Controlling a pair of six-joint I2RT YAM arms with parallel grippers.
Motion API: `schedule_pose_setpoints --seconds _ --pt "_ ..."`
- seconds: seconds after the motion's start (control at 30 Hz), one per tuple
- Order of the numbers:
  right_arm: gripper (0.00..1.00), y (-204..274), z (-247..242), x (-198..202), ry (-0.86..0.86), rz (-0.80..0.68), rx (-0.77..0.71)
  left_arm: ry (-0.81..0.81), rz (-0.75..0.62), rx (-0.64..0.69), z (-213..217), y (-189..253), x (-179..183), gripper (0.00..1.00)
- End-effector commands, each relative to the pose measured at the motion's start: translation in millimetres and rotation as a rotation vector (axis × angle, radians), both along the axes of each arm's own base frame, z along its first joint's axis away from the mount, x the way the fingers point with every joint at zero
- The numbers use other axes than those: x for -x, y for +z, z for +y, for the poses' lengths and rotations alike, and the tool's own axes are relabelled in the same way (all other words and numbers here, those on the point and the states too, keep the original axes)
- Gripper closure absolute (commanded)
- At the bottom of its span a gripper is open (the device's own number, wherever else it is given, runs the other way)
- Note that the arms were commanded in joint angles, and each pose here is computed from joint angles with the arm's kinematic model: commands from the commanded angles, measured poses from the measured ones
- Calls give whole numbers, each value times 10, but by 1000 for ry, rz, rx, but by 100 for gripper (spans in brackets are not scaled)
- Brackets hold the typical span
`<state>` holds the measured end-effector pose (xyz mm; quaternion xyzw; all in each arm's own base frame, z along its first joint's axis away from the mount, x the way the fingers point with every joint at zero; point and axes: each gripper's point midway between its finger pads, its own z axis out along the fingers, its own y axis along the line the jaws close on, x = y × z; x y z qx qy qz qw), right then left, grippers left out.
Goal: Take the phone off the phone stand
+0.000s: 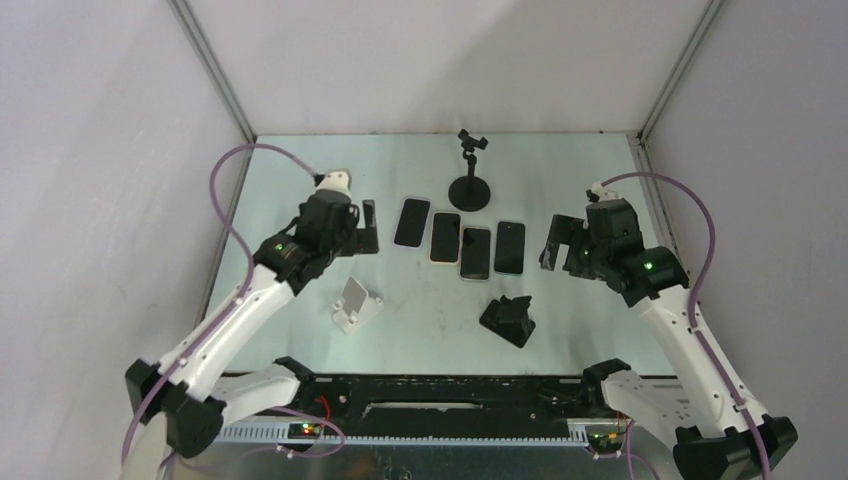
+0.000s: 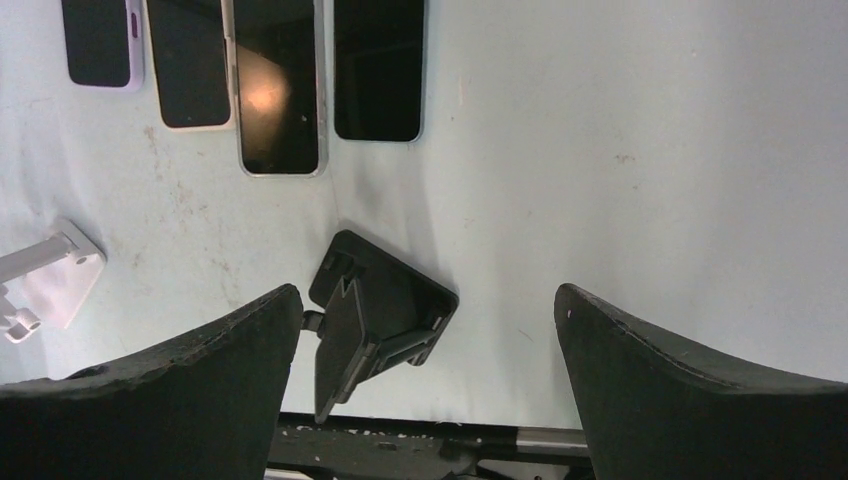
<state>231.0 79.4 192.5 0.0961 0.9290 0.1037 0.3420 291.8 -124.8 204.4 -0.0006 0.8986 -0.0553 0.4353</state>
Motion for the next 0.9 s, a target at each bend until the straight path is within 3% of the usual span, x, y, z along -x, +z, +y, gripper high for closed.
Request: schedule_pose_setpoints --seconds 0.0,0.27,0.47,0.87 --pt "1 306 -89 -53 18 -115 33 93 -94 9 300 284 199 0" --pt "1 866 -123 54 17 -323 -32 200 -286 115 578 967 398 0" --pt "1 1171 -183 120 -5 -458 -58 234 -372 125 741 1254 506 0" --pt "1 1126 -145 70 2 -433 -64 306 -425 117 951 1354 623 0"
